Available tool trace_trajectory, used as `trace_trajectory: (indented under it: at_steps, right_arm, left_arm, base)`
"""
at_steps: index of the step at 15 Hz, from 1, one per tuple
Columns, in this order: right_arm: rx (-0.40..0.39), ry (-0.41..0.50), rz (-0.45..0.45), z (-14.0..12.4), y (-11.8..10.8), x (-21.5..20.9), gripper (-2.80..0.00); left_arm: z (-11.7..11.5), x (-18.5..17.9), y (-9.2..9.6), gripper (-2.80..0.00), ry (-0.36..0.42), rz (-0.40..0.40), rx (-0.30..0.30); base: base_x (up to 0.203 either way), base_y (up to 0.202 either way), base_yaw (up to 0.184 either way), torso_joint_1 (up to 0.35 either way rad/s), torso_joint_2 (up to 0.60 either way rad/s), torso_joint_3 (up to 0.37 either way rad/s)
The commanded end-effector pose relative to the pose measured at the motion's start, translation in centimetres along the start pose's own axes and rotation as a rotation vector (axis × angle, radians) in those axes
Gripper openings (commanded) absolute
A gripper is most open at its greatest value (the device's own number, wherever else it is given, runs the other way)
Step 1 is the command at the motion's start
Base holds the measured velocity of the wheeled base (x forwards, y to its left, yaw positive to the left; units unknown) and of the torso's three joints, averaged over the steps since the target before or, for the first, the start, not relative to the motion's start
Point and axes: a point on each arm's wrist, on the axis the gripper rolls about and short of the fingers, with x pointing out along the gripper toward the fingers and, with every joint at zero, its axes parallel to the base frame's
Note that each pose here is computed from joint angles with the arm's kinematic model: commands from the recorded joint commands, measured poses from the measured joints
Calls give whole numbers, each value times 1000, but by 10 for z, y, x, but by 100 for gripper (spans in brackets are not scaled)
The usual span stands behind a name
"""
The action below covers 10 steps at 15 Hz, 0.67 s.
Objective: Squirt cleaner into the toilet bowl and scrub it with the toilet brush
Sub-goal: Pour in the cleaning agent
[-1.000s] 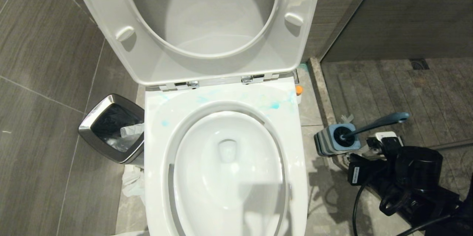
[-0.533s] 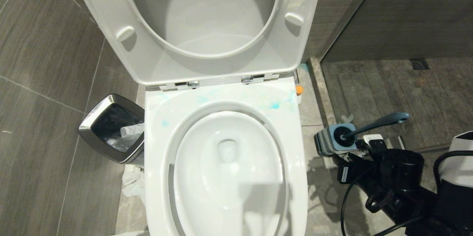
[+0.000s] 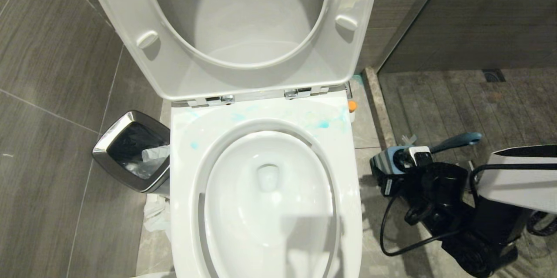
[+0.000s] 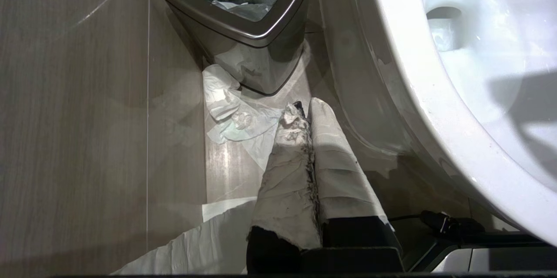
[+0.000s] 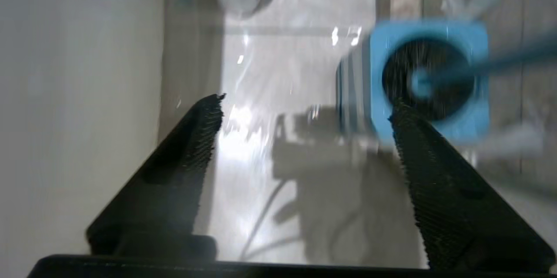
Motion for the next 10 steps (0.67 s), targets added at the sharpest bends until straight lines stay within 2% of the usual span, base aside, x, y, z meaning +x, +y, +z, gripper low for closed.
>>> trace_trajectory:
  at_steps: [1,4,6,10]
  right_arm:
    - [-7,-49,-20,-4,3,31,0]
    - [-22,-105,-7,-4,9,58,0]
    - [-51,-118,68,-9,13,69,0]
    - [-95,-172,125,-9,20,88,0]
  left_arm:
    - [0,0,0,-280,2,-1,0]
    - [0,0,0,-280,2,1,0]
    - [0,0,0,-280,2,1,0]
    - [0,0,0,-280,2,1,0]
  base:
    - [0,0,0,0,0,0]
    - [0,0,0,0,0,0]
    - [0,0,0,0,0,0]
    - [0,0,0,0,0,0]
